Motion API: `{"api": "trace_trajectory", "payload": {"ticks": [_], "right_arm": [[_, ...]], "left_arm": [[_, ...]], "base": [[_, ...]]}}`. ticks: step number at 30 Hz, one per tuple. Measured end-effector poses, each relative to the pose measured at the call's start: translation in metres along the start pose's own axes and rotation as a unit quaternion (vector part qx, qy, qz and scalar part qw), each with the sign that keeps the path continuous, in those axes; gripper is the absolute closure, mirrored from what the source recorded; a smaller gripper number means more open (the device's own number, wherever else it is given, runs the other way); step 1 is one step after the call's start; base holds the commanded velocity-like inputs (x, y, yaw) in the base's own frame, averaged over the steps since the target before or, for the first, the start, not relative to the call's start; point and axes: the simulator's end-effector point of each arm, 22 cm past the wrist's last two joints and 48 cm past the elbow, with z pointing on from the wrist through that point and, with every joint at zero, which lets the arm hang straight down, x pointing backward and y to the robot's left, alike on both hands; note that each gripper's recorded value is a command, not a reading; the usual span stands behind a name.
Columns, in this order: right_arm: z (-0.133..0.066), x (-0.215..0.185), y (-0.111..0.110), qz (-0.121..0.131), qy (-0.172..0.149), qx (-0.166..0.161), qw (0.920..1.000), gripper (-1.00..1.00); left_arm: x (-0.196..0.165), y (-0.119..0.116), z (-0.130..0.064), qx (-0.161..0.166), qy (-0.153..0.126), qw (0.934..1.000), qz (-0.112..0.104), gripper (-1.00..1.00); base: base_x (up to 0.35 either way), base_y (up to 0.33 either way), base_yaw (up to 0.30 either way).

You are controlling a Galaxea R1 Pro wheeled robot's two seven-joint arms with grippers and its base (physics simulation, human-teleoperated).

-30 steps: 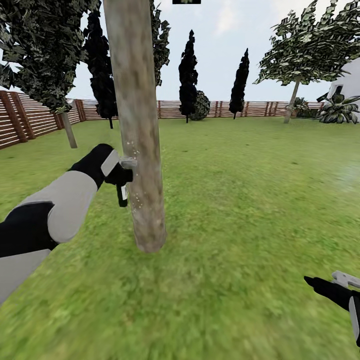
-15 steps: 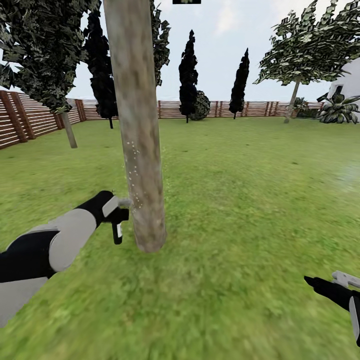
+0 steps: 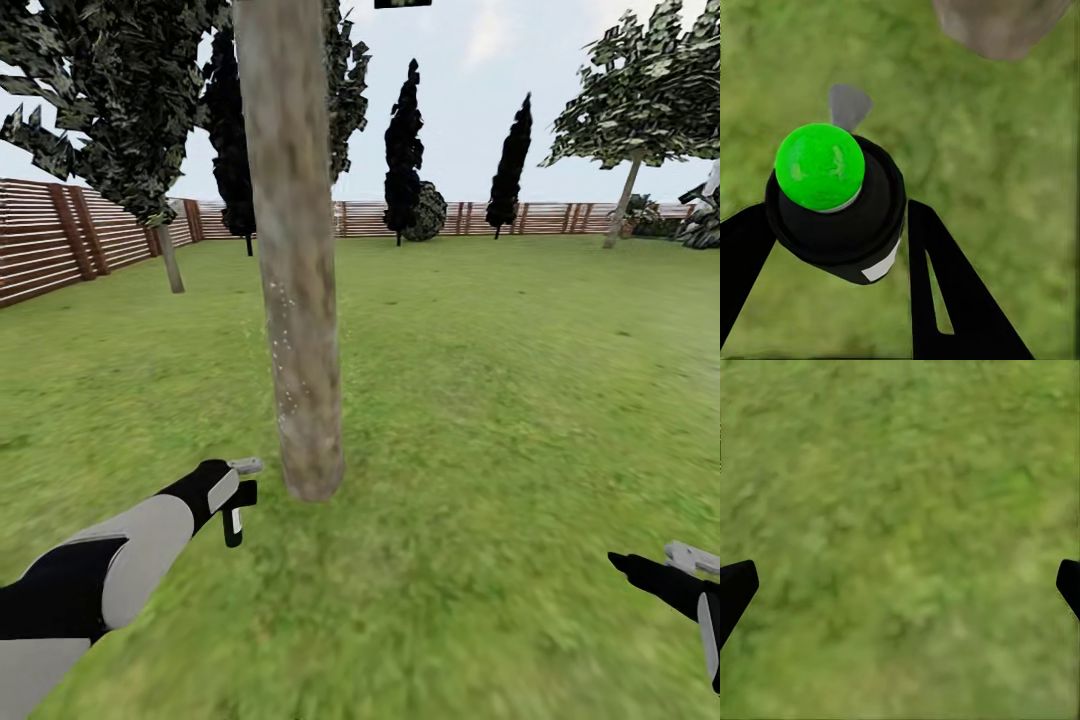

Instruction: In the garden, pick up the pesticide atomizer on the floor and spray pesticide onto both trees until each tree trunk is fully covered.

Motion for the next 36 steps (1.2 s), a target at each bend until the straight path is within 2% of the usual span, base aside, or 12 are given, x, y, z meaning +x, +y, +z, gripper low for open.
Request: {"api": "trace_trajectory", "payload": {"ticks": [15,20,27,36], "right_arm": [[0.0,0.0,0.001,0.0,0.0,0.0,1.0,-1.0],[0.0,0.0,0.001,0.0,0.0,0.0,1.0,-1.0],[0.0,0.0,0.0,0.0,0.0,0.0,1.0,-1.0],[0.0,0.0,0.001,0.0,0.0,0.0,1.0,-1.0]], "left_arm": [[0.001,-0.005,0.0,0.003,0.0,1.0,0.001,1.0],[0.002,-0.011,-0.001,0.006,0.0,1.0,0.003,1.0],[0.003,-0.015,-0.001,0.009,0.0,1.0,0.005,1.0],[0.003,-0.016,-0.001,0.009,0.001,0.9999,0.005,1.0]], "base": [[0.142,-0.301,0.25],[0.014,-0.325,0.244],[0.0,-0.328,0.065],[0.0,-0.328,0.241]]}}
